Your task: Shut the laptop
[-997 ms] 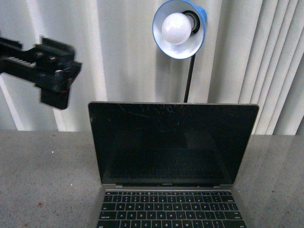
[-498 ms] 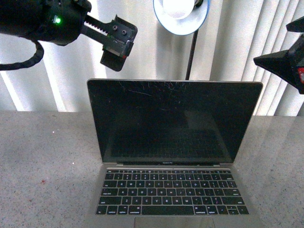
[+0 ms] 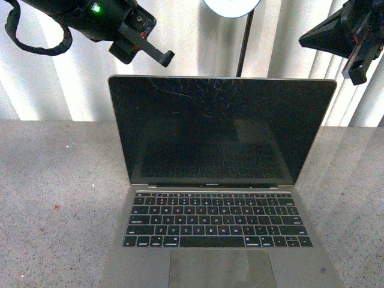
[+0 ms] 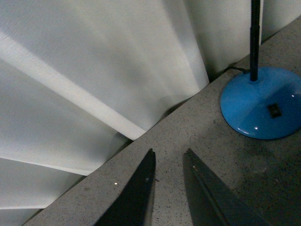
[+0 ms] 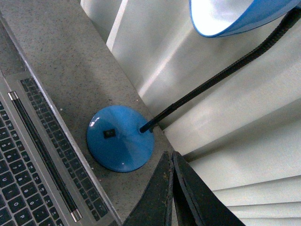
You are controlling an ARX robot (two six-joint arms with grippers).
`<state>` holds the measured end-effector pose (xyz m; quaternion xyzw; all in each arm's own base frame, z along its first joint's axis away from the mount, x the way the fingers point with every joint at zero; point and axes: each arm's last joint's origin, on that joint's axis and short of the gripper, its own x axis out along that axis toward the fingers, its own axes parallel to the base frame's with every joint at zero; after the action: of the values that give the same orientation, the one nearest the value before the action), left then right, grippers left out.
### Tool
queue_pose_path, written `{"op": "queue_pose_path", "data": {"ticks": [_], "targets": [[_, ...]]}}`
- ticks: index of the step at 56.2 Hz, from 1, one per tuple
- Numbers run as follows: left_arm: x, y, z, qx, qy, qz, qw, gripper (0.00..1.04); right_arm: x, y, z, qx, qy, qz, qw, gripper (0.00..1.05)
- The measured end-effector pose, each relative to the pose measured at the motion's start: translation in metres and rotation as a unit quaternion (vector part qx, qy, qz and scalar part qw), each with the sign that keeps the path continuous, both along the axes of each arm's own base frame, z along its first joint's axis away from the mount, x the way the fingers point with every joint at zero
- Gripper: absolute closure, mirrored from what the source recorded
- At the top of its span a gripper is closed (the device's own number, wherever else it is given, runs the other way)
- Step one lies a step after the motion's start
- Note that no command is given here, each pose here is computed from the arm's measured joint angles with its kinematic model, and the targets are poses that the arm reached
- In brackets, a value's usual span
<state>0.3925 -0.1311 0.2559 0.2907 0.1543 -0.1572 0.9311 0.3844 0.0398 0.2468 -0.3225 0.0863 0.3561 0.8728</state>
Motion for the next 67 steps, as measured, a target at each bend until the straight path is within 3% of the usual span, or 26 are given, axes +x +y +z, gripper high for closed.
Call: {"op": "queue_pose_path", "data": {"ticks": [4,29,67], "targets": [[-0.001,-0.001,-0.001,0.003,0.007,-0.006,1.0,1.02,0.001,0.002,-0.002,-0.007,0.004,0.006,1.0,1.02],[-0.008,-0.007,-0.01,0.034,0.052,-0.036,0.997,1.01,0.006,0.013,-0.01,-0.038,0.019,0.029,0.999,1.02],[-0.013,-0.008,-0.012,0.047,0.07,-0.056,0.995,1.01,0.002,0.017,-0.017,-0.067,0.038,0.049,0.996,1.02]]}}
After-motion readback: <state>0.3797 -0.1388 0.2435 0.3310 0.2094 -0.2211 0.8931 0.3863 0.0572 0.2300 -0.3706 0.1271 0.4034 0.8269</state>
